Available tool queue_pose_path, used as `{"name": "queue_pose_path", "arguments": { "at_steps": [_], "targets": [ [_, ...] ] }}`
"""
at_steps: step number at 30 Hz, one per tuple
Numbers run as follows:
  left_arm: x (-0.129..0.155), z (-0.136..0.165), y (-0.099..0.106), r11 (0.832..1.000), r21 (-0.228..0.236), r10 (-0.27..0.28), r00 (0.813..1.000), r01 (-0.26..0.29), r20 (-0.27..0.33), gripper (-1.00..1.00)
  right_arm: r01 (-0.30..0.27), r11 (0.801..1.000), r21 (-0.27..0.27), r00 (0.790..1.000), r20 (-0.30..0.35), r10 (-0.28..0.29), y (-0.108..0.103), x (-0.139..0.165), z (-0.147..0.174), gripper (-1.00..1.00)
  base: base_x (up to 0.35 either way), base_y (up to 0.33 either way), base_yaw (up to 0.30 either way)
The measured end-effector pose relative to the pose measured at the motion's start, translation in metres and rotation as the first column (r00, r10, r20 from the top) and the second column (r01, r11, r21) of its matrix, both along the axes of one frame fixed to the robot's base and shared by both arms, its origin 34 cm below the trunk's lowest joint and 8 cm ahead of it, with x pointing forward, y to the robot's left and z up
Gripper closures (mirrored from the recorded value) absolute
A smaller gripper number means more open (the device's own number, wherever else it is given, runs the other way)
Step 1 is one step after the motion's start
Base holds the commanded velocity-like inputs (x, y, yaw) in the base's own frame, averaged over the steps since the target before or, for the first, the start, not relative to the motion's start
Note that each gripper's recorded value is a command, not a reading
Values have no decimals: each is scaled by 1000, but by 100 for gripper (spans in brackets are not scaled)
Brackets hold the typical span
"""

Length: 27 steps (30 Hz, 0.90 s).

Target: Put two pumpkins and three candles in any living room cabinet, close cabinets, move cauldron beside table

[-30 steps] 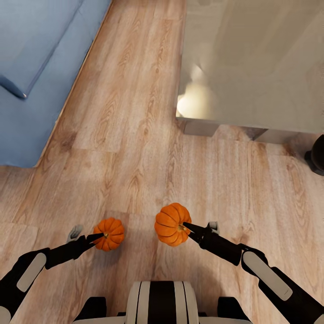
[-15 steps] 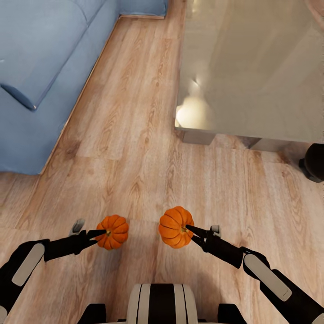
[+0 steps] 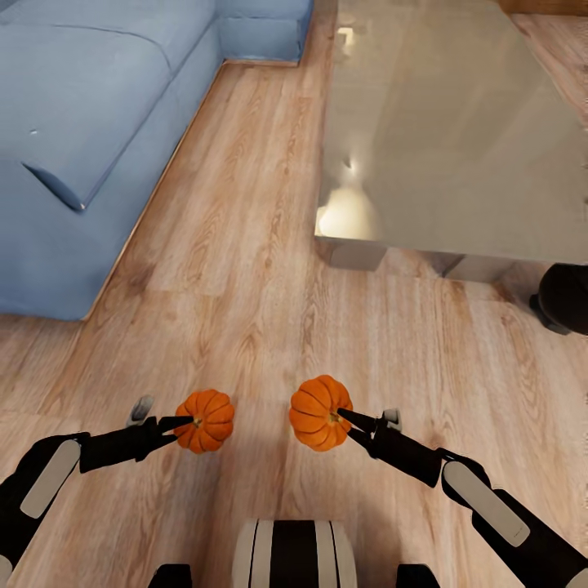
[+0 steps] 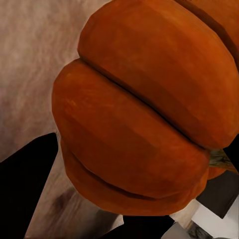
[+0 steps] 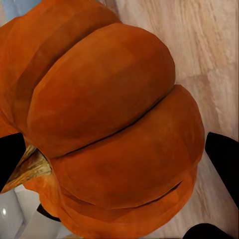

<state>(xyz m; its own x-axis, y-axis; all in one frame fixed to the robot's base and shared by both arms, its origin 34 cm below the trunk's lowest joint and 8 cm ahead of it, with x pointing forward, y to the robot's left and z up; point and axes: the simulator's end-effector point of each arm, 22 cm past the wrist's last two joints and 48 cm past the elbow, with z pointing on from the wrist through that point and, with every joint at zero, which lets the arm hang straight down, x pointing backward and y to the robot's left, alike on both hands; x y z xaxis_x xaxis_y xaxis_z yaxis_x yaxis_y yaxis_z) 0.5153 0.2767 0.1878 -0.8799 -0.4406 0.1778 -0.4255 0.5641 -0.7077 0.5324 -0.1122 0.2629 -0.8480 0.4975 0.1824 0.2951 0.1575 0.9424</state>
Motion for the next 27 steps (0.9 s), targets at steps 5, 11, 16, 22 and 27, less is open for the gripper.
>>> {"name": "queue_pose_path", "arguments": {
  "at_steps": [5, 11, 16, 22, 27],
  "targets": [
    [6, 9, 0, 1000, 3, -4, 1000, 4, 22, 100, 0, 1000, 1, 1000, 19, 0, 0, 4, 9, 100, -310, 0, -61],
    [13, 21, 0, 1000, 5, -7, 999, 7, 45, 100, 0, 1000, -1, 999, 46, 0, 0, 9, 21, 100, -209, 0, -249],
    [19, 30, 0, 1000, 4, -6, 998, 6, 65, 100, 0, 1000, 0, 998, 68, 0, 0, 14, 32, 100, -26, 0, -277],
    [25, 42, 0, 1000, 6, -7, 996, 7, 90, 100, 0, 1000, 2, 996, 94, 0, 0, 18, 44, 100, -2, 0, -279],
    [30, 52, 0, 1000, 7, -8, 994, 8, 110, 100, 1, 1000, 3, 993, 114, -2, -1, 22, 54, 100, -12, 0, -279]
  ]
}}
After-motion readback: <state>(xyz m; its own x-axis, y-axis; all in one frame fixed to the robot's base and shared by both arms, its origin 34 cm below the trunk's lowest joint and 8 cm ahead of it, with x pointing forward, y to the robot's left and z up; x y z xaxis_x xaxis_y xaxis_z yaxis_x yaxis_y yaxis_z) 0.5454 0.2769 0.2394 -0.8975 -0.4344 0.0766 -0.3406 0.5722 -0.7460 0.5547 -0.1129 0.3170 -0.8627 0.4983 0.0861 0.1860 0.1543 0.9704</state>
